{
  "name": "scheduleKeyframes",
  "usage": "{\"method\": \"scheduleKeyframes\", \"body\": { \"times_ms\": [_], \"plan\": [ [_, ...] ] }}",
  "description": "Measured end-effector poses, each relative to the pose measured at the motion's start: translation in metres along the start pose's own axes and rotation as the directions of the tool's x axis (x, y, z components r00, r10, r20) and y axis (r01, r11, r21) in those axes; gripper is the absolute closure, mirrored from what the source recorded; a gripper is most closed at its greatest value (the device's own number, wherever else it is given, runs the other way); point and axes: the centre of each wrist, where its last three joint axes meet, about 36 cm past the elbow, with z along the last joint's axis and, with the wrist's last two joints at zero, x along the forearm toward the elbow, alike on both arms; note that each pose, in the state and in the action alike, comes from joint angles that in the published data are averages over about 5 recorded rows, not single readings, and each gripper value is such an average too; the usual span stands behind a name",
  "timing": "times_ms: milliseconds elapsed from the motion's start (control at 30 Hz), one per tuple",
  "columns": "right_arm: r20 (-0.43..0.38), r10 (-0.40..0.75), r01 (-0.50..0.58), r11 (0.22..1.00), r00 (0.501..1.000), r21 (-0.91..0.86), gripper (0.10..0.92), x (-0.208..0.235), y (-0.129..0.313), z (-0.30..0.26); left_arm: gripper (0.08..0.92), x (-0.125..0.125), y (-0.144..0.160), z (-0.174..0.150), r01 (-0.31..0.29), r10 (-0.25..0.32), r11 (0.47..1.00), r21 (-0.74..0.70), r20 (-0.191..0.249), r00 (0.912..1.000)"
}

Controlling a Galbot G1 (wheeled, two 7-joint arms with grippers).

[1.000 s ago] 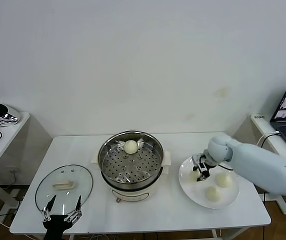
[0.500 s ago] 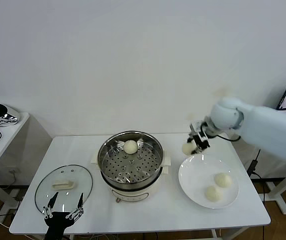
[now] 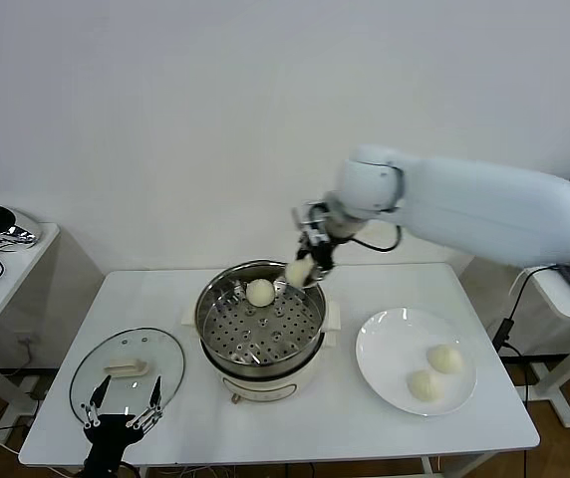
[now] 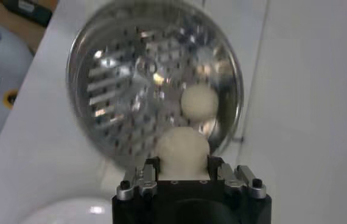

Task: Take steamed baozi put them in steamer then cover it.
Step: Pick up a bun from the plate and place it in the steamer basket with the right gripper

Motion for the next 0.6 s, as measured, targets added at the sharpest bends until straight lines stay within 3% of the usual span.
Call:
{"method": "scheduleKeyframes", "body": {
  "times_ms": [300, 600],
  "plan": [
    [0.011, -0.059, 0.059, 0.998, 0.998, -0.008, 0.513, -0.069, -0.016, -0.056, 0.177, 0.000, 0.000, 0.000, 0.008, -0.008, 1.000, 0.007, 0.005, 1.0000],
    [-0.002, -0.078, 0.077, 0.995, 0.997, -0.056, 0.513, -0.120, -0.020, -0.071, 0.177, -0.001, -0.001, -0.001, 0.005, -0.005, 1.000, 0.010, 0.009, 1.0000]
  ]
}}
